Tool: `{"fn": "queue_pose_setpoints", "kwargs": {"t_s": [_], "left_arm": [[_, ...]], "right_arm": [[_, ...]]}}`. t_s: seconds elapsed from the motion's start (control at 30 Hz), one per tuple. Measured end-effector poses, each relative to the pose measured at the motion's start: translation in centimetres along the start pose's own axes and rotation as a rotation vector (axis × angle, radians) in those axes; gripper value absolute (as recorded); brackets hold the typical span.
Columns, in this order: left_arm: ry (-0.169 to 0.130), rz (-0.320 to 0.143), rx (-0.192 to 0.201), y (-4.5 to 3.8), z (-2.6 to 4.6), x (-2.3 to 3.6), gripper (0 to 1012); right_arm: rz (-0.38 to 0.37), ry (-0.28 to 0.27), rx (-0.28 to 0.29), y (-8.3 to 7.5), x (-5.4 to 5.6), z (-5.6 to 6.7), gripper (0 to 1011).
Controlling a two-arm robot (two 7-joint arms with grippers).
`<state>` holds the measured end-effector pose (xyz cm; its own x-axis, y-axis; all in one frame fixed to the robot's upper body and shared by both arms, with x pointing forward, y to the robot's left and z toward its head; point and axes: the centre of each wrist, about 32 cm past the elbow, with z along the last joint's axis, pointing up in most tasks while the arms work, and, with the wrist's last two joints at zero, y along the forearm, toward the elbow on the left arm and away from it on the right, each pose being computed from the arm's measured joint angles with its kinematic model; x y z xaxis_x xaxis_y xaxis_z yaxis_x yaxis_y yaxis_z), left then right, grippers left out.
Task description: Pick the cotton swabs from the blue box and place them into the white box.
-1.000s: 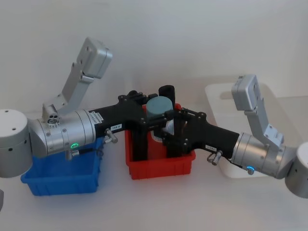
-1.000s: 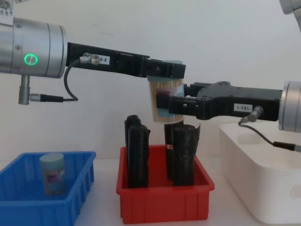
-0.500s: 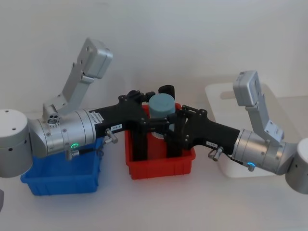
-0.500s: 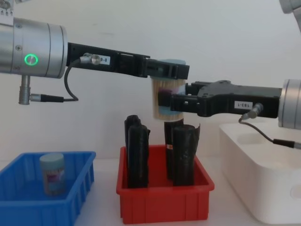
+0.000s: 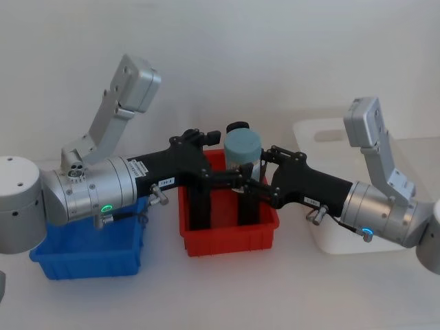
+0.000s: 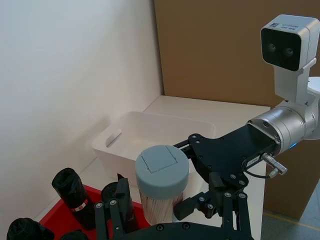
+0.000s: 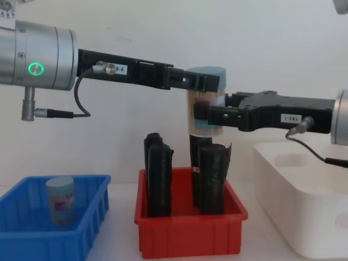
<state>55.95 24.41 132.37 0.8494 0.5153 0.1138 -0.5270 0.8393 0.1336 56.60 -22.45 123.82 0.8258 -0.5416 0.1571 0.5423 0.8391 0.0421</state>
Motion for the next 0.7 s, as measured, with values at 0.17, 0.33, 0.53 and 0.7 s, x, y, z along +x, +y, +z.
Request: {"fn": "queue_pose_setpoints", "kwargs": {"t_s": [0.17, 0.33, 0.53, 0.7], "left_arm": [[0.000, 0.000, 0.000, 0.00, 0.00, 0.00, 1000], [0.000, 0.000, 0.000, 0.00, 0.00, 0.00, 1000], [0.000, 0.000, 0.000, 0.00, 0.00, 0.00, 1000], [0.000, 0.000, 0.000, 0.00, 0.00, 0.00, 1000]], "right_arm": [[-0.037, -0.001, -0.006, -0.6, 0.2, -0.1, 636], [-0.085, -0.004, -0.015, -1.4, 0.6, -0.2, 635], [-0.162, -0.009, -0.029, -2.5, 1.0, -0.4, 635], [-0.235, -0.009, -0.043, -3.4, 1.2, -0.6, 635]]}}
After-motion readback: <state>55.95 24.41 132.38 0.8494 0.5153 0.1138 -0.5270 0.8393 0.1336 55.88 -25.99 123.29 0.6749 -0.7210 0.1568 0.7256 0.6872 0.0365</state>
